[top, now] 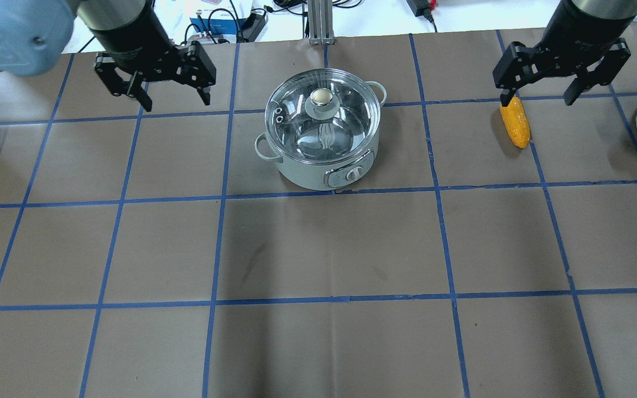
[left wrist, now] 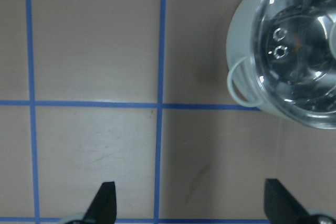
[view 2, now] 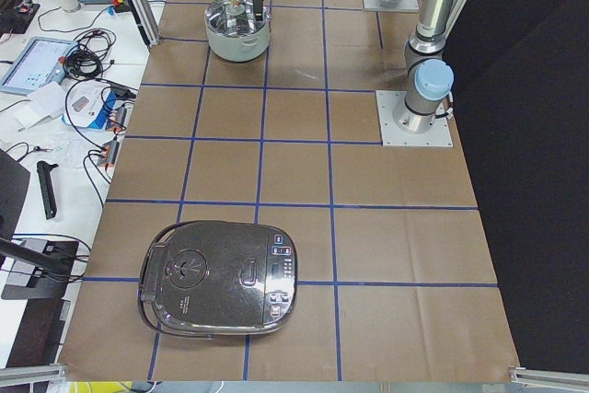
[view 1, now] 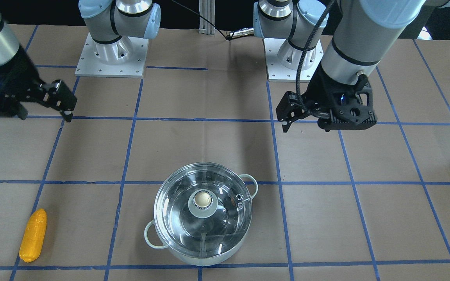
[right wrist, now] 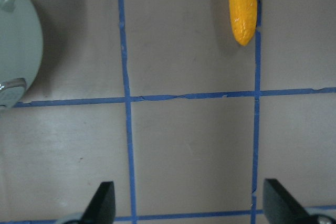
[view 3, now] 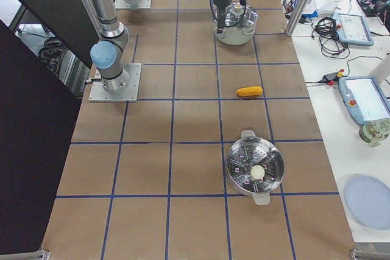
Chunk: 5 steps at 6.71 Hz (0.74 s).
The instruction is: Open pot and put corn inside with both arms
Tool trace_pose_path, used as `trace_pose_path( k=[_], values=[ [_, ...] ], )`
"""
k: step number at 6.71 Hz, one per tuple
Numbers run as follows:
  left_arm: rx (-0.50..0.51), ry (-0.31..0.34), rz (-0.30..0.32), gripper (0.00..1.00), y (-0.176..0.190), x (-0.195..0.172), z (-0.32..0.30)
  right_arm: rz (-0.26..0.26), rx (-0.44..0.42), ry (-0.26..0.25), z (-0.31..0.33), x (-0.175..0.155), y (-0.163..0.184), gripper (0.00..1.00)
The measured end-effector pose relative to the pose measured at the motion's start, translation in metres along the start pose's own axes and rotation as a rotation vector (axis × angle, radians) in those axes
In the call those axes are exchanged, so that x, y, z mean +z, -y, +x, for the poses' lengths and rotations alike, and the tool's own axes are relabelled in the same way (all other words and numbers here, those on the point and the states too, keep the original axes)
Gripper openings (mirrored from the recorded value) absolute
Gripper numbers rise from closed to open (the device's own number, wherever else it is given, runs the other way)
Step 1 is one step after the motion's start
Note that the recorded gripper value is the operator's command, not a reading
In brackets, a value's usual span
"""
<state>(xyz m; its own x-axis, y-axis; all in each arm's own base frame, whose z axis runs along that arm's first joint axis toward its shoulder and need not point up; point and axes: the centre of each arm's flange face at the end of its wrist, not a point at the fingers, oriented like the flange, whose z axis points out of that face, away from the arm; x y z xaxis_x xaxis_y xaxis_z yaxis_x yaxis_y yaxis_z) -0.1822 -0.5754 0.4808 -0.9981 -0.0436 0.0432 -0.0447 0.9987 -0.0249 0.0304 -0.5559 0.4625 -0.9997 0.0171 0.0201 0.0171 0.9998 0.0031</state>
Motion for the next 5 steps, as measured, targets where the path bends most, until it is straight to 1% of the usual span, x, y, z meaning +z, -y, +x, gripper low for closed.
trace_pose_path(
  k=[1,2,3,4,5],
  values=[
    [-0.001,-0.012,0.016,1.0,0.027,0.017,0.048,-0.002,-0.05,-0.002,0.036,0.041,0.035,1.0],
    [-0.009,-0.024,0.033,1.0,0.05,0.042,0.094,0.008,-0.095,-0.004,0.07,0.087,0.067,0.99],
    [-0.022,-0.044,0.047,1.0,0.065,0.075,0.135,0.013,-0.109,0.0,0.099,0.133,0.09,0.98],
    [-0.032,-0.063,0.05,1.0,0.072,0.103,0.16,0.019,-0.114,0.016,0.114,0.18,0.108,0.98],
    [-0.036,-0.067,0.044,1.0,0.075,0.121,0.17,0.034,-0.119,0.035,0.118,0.219,0.121,0.97]
  ],
)
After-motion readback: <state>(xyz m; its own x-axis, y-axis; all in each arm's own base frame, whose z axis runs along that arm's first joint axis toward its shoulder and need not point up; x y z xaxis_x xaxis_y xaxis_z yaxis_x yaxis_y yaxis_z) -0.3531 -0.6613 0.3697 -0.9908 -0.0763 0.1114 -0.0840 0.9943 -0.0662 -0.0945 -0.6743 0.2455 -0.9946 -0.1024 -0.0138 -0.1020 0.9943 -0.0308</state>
